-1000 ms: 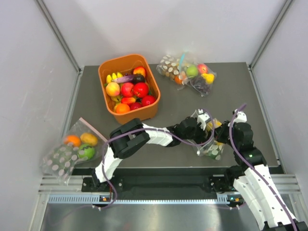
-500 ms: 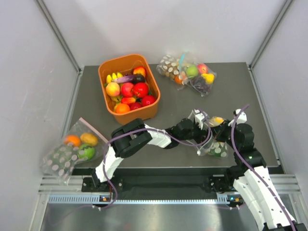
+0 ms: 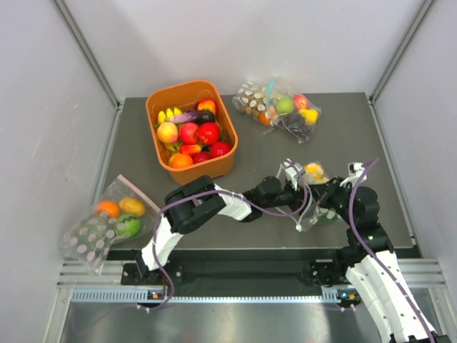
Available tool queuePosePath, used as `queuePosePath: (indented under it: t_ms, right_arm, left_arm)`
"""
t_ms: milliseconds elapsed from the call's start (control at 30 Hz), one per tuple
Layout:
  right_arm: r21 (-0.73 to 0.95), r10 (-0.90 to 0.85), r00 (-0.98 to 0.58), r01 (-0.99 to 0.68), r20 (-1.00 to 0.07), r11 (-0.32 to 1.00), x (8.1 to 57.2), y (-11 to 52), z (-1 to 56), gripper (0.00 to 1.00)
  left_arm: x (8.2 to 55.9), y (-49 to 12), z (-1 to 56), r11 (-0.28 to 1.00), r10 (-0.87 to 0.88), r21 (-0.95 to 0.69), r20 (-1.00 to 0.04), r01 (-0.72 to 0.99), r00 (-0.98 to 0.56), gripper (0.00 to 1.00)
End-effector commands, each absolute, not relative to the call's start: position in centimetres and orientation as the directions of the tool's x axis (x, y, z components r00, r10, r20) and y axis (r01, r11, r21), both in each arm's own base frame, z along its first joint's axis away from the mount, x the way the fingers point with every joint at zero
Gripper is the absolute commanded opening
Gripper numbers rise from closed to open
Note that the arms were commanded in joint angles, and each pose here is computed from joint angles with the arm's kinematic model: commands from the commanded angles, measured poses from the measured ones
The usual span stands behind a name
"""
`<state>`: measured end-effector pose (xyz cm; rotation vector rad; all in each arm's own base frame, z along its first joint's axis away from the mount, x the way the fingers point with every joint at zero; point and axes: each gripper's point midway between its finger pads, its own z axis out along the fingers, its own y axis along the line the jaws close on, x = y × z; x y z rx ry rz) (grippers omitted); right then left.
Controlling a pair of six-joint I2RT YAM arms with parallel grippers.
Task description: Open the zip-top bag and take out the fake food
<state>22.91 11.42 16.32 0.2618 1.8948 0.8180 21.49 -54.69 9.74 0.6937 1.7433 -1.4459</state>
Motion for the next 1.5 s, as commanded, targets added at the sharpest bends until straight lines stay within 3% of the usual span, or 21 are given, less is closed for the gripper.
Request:
queuePosePath:
  t_ms: [0,133,233,267,433,533,800,1067,1300,1367,1467]
  right_arm:
    - [0.757,0.406,-0.69,-0.322,-0.598,0.568,17.9,16.5,15.9,0.0]
    - [0.757,0.393,-0.694,-0.344,-0.604,0.555,17.6,16.7,16.2,0.0]
    - [0.759,0.395,-0.692,-0.35,-0.604,0.549,17.5,16.8,16.4,0.0]
    - [0.757,0.393,-0.689,-0.355,-0.608,0.548,17.5,16.8,16.5,0.0]
    - [0.756,0.402,-0.683,-0.347,-0.609,0.556,17.6,16.6,16.3,0.0]
    - [0.746,0.421,-0.663,-0.329,-0.619,0.58,18.3,16.2,16.3,0.0]
    - [0.68,0.42,-0.593,-0.322,-0.687,0.658,20.8,15.1,18.0,0.0]
    - [0.682,0.434,-0.586,-0.303,-0.684,0.666,21.8,14.9,17.6,0.0]
    - [0.705,0.443,-0.6,-0.313,-0.666,0.636,21.0,15.3,17.4,0.0]
    - [0.716,0.446,-0.61,-0.313,-0.655,0.624,20.8,15.5,17.3,0.0]
    - [0.716,0.442,-0.616,-0.308,-0.652,0.627,20.7,15.5,17.1,0.0]
  left_arm:
    - [21.5,-56.9,20.7,0.089,-0.281,-0.527,-0.828,0.845,-0.486,0.99]
    - [22.7,-57.2,19.5,0.16,-0.265,-0.517,-0.843,0.841,-0.468,0.95]
    - [23.2,-57.6,19.6,0.185,-0.255,-0.504,-0.853,0.843,-0.455,0.7]
    - [23.3,-57.6,19.5,0.192,-0.256,-0.502,-0.855,0.844,-0.45,0.57]
    - [23.2,-56.7,19.6,0.21,-0.259,-0.496,-0.859,0.842,-0.442,0.31]
    - [22.6,-55.7,19.5,0.217,-0.226,-0.488,-0.868,0.846,-0.443,0.21]
    - [20.9,-50.2,17.3,0.332,-0.086,-0.43,-0.9,0.839,-0.427,0.15]
    - [21.2,-46.6,15.3,0.47,0.028,-0.359,-0.907,0.806,-0.42,0.15]
    - [21.8,-48.8,14.4,0.48,0.055,-0.356,-0.9,0.802,-0.432,0.42]
    - [22.0,-49.5,14.4,0.478,0.053,-0.357,-0.9,0.803,-0.432,0.56]
    - [22.1,-50.3,13.9,0.473,0.048,-0.358,-0.902,0.805,-0.429,0.63]
